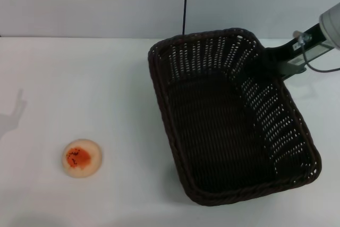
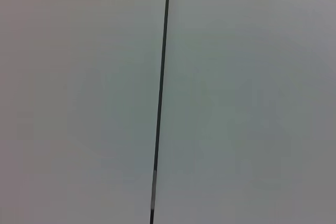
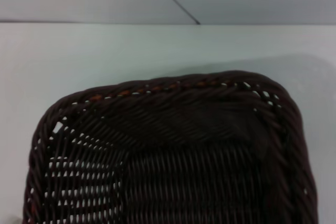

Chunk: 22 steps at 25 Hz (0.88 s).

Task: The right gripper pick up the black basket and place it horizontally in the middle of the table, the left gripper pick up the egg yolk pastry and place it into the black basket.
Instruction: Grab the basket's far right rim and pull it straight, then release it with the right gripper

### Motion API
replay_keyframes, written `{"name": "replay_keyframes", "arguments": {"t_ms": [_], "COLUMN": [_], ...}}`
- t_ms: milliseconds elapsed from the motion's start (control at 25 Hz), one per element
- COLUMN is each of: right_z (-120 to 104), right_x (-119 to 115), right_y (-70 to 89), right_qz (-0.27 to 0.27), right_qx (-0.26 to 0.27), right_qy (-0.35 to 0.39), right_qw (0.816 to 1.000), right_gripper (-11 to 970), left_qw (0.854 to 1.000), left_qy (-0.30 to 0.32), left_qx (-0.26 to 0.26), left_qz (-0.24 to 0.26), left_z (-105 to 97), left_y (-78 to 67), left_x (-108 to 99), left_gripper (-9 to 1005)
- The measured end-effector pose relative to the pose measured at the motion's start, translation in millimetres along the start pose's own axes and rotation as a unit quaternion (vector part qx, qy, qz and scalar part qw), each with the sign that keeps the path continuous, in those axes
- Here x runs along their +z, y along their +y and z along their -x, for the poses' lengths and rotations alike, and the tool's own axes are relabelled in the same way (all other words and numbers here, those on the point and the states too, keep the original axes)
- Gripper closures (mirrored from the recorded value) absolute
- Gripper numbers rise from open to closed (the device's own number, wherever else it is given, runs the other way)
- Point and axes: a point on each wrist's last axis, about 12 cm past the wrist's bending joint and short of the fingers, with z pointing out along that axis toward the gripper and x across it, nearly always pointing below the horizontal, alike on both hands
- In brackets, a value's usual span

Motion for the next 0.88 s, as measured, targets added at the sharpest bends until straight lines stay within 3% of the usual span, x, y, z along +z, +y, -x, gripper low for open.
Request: {"name": "replay_keyframes", "arguments": {"t_ms": [400, 880], "right_z": [-2.3, 3.5], "right_x": [23.4, 22.7], "right_y": [17.2, 28.5], "right_qz": [-0.015, -0.028], "right_qx": [-0.020, -0.068], "right_qy": [0.012, 0.004], "right_qw": [1.000, 0.997], "right_gripper": [277, 602], "left_qw": [1.000, 1.000], "left_qy": [-0.001, -0.005], "left_qx": [0.016, 0.018], "left_qz": [-0.004, -0.002], "left_z": [2.3, 3.3], "left_y": [5.8, 7.0], "left_x": [2.6, 2.1], "left_gripper": [173, 174]}}
